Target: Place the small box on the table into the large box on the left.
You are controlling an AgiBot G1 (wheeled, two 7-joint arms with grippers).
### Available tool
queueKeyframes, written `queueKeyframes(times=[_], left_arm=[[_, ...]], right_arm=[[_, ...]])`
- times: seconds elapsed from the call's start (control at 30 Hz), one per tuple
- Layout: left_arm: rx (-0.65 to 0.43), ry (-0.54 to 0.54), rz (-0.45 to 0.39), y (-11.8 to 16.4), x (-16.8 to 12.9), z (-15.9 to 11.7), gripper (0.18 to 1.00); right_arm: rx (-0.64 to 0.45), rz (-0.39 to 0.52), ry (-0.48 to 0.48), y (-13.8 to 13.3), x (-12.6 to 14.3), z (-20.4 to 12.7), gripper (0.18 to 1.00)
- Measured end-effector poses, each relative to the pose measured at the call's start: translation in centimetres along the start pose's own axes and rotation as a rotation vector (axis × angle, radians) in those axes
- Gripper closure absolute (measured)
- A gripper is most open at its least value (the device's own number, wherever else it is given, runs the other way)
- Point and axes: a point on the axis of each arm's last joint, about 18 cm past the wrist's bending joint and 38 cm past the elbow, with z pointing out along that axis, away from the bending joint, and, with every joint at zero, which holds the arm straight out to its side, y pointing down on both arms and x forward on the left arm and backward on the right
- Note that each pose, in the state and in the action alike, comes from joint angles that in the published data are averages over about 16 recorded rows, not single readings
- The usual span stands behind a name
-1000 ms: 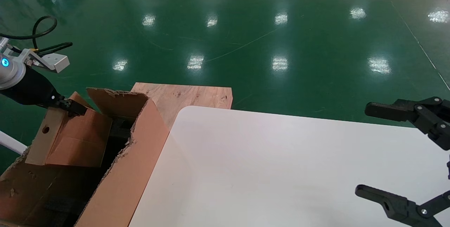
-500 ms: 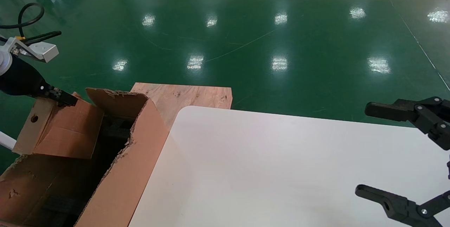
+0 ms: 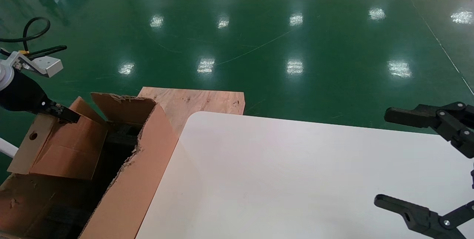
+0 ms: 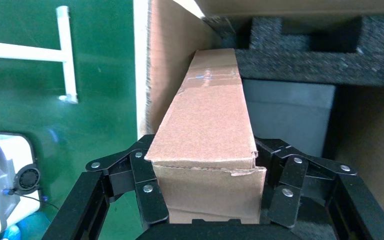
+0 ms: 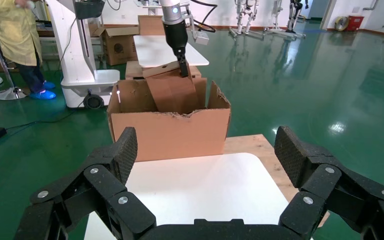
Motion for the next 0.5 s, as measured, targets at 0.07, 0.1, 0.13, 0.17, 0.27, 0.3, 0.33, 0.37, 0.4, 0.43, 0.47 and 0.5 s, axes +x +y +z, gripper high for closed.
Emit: queueKeyframes(times=[0.07,0.1,0.13,0.17,0.27,0.3,0.33,0.37,0.4,0.43,0.47,0.5], left_arm=[[-0.002,-0.006,-0.003,0.1,-0.1,0.2,0.847],[-0.003,-0.009,-0.005,0.2,-0.2,0.4,0.847],[-0.005,-0.011,-0.006,0.3,-0.2,0.5,0.848],[-0.007,-0.013,-0.006,0.4,-0.2,0.6,0.848],[-0.016,-0.015,-0.004,0.7,-0.3,0.8,0.848],[-0.02,-0.014,-0.002,0.8,-0.3,0.8,0.848],[-0.024,-0.013,0.0,0.9,-0.3,0.9,0.848],[-0.029,-0.012,0.002,1.0,-0.3,0.9,0.848],[-0.033,-0.011,0.004,1.1,-0.3,1.0,0.848],[-0.038,-0.009,0.007,1.2,-0.3,1.0,0.848],[-0.042,-0.008,0.01,1.3,-0.3,1.0,0.849],[-0.047,-0.006,0.013,1.4,-0.3,1.1,0.849]], right_arm=[[0.0,0.0,0.0,0.0,0.0,0.0,0.178],[0.0,0.0,0.0,0.0,0.0,0.0,0.178],[0.0,0.0,0.0,0.0,0.0,0.0,0.178],[0.0,0.0,0.0,0.0,0.0,0.0,0.178],[0.0,0.0,0.0,0.0,0.0,0.0,0.178],[0.0,0.0,0.0,0.0,0.0,0.0,0.178],[0.0,0.0,0.0,0.0,0.0,0.0,0.178],[0.0,0.0,0.0,0.0,0.0,0.0,0.178],[0.0,0.0,0.0,0.0,0.0,0.0,0.178],[0.0,0.0,0.0,0.0,0.0,0.0,0.178],[0.0,0.0,0.0,0.0,0.0,0.0,0.178],[0.0,0.0,0.0,0.0,0.0,0.0,0.178]])
